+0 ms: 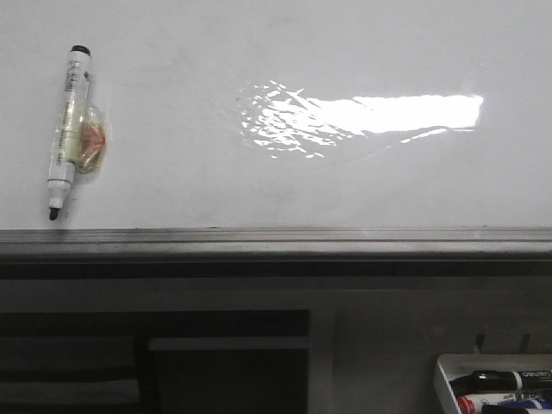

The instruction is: Write number 5 on whiteboard

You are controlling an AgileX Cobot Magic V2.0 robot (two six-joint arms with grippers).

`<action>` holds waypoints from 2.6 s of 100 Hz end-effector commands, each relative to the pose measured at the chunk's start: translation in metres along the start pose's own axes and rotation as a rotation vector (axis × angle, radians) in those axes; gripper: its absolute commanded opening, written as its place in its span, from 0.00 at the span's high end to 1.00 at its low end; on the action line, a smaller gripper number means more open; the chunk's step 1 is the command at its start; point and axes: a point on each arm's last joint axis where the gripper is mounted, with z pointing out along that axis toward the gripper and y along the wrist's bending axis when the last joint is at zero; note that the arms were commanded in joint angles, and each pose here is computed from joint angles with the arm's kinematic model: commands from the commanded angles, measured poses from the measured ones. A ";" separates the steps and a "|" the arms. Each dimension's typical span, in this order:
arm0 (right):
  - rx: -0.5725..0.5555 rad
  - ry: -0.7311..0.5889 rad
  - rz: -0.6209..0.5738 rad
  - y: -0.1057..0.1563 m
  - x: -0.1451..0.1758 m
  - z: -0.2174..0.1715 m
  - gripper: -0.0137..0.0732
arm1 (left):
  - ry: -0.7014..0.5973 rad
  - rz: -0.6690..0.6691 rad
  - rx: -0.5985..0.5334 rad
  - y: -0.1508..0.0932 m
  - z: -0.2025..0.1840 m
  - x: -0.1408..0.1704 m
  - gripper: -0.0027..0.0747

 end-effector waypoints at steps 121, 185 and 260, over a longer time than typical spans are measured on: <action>-0.014 -0.109 -0.015 0.001 -0.003 0.001 0.90 | -0.137 -0.049 0.027 -0.001 -0.001 -0.007 0.99; -0.023 -0.176 -0.030 0.002 -0.009 0.000 0.90 | -0.239 -0.064 0.041 -0.002 -0.003 -0.016 0.99; -0.037 -0.063 0.073 0.003 -0.006 0.004 0.90 | -0.116 0.014 0.005 -0.008 -0.001 -0.056 0.99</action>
